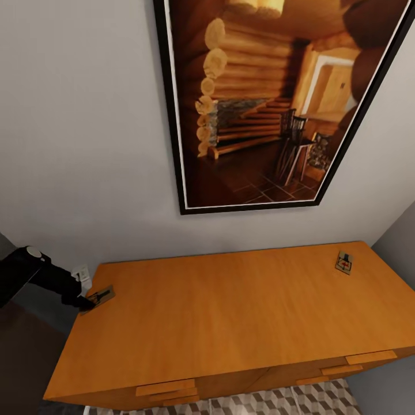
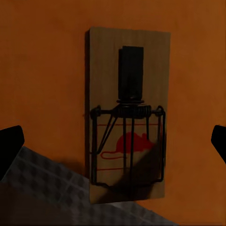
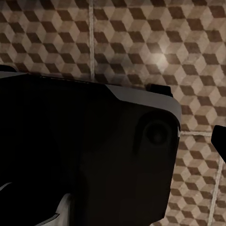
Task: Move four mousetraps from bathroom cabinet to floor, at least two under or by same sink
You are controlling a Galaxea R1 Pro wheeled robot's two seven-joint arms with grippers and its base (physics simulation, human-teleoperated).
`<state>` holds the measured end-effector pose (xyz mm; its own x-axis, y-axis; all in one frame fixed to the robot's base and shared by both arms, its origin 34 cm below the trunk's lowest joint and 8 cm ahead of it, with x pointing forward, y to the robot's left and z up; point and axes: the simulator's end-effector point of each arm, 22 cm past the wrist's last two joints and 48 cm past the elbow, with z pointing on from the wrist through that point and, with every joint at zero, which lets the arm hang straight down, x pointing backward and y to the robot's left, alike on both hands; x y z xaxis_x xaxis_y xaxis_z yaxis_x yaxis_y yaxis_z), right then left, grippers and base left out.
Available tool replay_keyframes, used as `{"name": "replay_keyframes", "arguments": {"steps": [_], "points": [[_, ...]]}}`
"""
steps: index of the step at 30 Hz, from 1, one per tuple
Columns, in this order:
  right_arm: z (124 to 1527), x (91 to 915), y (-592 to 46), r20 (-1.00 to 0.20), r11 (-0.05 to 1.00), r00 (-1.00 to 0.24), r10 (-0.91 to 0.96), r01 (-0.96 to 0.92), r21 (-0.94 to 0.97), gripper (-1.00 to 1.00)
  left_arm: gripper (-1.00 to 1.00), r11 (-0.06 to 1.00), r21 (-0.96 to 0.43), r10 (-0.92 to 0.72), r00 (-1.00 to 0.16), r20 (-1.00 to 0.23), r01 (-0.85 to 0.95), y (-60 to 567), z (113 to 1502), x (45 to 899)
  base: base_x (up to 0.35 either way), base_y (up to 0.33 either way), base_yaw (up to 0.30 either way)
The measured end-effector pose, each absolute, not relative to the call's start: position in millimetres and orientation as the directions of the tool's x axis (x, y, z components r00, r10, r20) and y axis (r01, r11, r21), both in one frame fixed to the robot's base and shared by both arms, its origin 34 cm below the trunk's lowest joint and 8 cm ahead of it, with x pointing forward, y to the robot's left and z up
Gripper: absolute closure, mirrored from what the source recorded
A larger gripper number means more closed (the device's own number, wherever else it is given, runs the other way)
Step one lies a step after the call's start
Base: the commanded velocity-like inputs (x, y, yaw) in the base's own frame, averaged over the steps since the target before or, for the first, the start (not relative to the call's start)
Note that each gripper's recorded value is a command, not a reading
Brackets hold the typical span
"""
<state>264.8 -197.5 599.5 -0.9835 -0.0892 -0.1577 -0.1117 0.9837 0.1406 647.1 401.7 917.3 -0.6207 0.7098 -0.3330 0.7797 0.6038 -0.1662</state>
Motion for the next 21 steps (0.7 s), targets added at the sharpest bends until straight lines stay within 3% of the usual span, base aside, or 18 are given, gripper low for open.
{"name": "replay_keyframes", "arguments": {"steps": [21], "points": [[597.7, 260.5, -198.2, -0.147, 0.984, -0.985, -0.089, -0.110, 0.141, -1.00, -1.00, 0.602, -0.180, 0.710, -0.625, -0.323, 0.778, 398.8, 908.2, 645.4, 0.000, 0.000, 0.000]]}}
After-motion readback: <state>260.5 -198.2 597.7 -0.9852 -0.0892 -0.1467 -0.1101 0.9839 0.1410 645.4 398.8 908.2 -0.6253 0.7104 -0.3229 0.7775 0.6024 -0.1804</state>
